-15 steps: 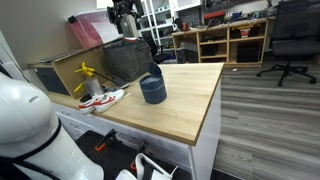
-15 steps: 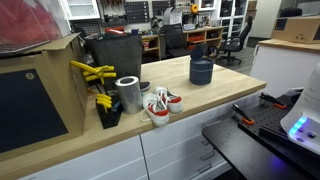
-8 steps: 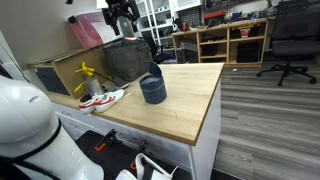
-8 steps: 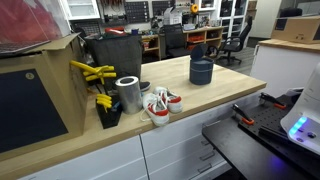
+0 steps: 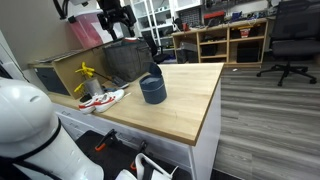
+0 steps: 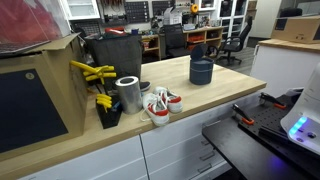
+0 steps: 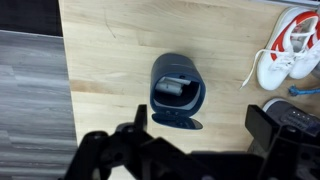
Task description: Open the lid of the blue bin
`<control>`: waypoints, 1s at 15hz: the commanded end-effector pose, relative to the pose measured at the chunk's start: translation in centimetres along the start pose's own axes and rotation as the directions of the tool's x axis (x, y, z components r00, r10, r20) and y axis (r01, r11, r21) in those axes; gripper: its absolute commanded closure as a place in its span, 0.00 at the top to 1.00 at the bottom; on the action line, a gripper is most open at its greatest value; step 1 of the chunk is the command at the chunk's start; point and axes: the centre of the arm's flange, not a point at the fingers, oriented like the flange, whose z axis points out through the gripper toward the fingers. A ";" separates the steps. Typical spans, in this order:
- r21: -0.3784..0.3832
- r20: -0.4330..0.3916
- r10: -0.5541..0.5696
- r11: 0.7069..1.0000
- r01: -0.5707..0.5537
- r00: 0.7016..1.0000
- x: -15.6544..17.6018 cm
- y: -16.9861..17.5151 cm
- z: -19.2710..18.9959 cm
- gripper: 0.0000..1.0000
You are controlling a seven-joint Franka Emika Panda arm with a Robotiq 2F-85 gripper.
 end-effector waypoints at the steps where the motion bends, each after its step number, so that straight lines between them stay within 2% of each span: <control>1: 0.013 -0.051 0.007 1.000 -0.006 0.999 -1.2 -0.7 0.1 1.00; 8: 0.011 -0.047 0.017 1.000 -0.016 0.999 -1.3 -0.9 -0.4 1.00; 10: 0.040 0.076 -0.029 0.999 0.026 0.997 -1.3 -1.1 0.0 1.00; 11: 0.006 0.016 -0.011 1.000 0.011 1.000 -1.3 -0.6 0.0 1.00; 13: 0.014 0.055 -0.021 1.000 0.020 0.998 -1.6 -1.0 0.4 1.00; 15: 0.015 0.061 -0.023 1.000 0.022 0.998 -1.6 -1.1 0.5 1.00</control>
